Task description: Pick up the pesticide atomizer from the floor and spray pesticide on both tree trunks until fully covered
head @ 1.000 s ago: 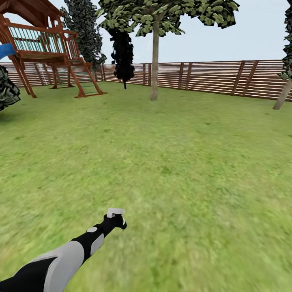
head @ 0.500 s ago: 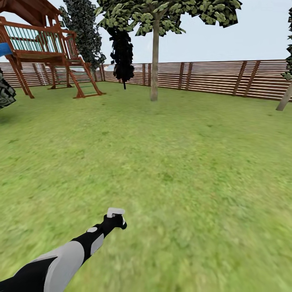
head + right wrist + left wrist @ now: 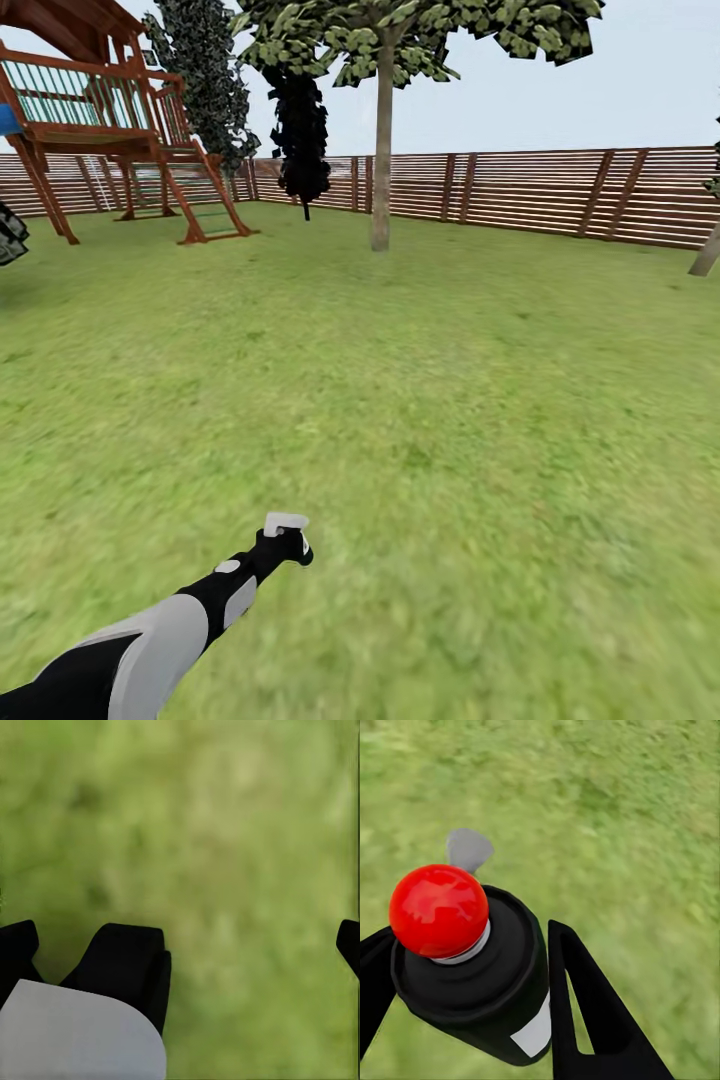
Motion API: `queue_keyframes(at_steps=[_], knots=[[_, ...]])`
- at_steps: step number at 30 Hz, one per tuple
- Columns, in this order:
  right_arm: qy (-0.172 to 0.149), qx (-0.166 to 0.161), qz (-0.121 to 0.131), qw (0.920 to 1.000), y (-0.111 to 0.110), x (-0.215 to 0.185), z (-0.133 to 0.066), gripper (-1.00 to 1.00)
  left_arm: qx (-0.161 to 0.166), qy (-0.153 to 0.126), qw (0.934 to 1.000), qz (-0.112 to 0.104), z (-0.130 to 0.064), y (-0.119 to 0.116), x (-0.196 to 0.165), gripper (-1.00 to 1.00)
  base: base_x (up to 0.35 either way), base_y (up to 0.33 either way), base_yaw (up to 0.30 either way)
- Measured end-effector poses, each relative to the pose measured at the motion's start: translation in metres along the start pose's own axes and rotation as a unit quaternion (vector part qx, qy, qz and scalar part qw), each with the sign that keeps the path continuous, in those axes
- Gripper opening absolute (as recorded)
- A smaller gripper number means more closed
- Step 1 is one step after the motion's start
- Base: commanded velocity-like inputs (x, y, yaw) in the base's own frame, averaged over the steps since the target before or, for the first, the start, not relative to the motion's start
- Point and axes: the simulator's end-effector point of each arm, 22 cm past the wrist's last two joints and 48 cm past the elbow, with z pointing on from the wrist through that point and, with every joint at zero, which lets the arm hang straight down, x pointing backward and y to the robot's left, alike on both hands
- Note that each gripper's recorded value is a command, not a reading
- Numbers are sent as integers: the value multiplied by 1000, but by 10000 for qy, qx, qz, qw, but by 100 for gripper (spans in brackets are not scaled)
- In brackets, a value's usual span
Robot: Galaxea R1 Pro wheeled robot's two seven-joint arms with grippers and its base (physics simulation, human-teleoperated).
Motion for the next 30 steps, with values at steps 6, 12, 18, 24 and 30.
queue_keyframes(at_steps=[6,12,18,24,30], knots=[[-1,2,3,10000,0,0,0,100,-1,-1,10000,-3,0,0,0,-100,350,0,0],[-1,0,3,10000,0,0,0,100,37,-3,10000,-12,1,-6,0,-100,350,0,0],[0,0,0,10000,0,0,0,100,77,-6,10000,-30,2,-12,0,-100,350,0,0],[0,0,1,10000,0,0,0,100,77,-10,10000,-30,2,-12,0,-100,350,0,0],[0,0,0,10000,0,0,0,100,76,-8,10000,-31,2,-12,0,-100,350,0,0]])
